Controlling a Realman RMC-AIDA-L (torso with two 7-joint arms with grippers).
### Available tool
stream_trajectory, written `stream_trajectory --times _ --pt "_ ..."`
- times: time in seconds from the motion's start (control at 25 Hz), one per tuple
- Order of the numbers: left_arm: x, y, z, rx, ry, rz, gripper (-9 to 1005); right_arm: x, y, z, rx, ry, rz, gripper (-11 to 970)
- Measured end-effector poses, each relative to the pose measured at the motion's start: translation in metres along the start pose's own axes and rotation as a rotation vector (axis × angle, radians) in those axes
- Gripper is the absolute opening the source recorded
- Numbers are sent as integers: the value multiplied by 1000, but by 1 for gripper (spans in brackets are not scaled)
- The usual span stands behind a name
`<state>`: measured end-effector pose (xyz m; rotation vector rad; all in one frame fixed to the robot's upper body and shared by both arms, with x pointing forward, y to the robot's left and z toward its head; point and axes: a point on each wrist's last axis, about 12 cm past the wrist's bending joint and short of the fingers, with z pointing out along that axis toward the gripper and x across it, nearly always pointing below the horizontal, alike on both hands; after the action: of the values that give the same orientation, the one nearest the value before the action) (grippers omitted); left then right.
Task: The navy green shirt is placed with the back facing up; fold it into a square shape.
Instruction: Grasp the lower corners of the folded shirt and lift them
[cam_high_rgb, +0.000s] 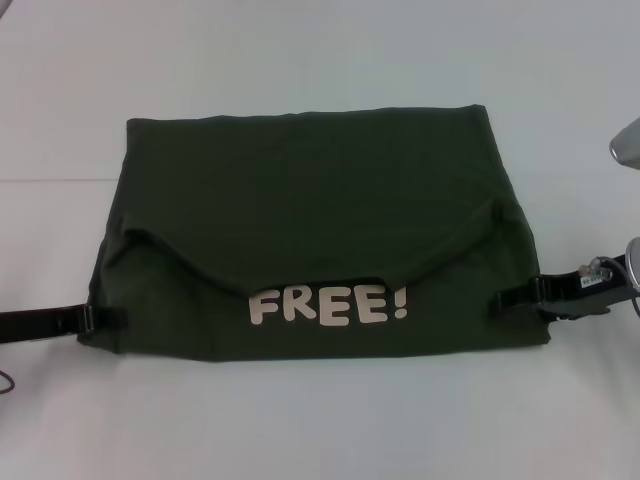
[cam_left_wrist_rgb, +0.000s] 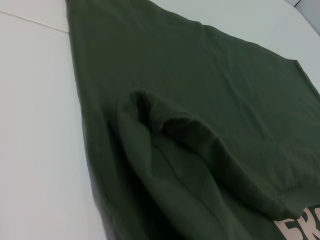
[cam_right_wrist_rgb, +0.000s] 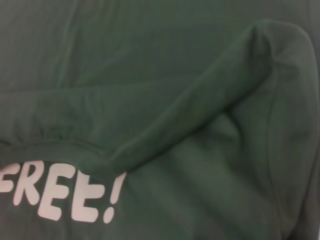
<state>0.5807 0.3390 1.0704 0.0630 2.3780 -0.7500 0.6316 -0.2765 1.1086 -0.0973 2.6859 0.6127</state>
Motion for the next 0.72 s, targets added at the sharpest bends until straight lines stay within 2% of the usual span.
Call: stream_trajectory --times 0.24,0.72 --pt "0 0 0 0 0 2 46 3 1 4 -25 5 -2 820" --pt "1 -1 0 5 3 0 45 7 -8 1 -9 0 12 811"
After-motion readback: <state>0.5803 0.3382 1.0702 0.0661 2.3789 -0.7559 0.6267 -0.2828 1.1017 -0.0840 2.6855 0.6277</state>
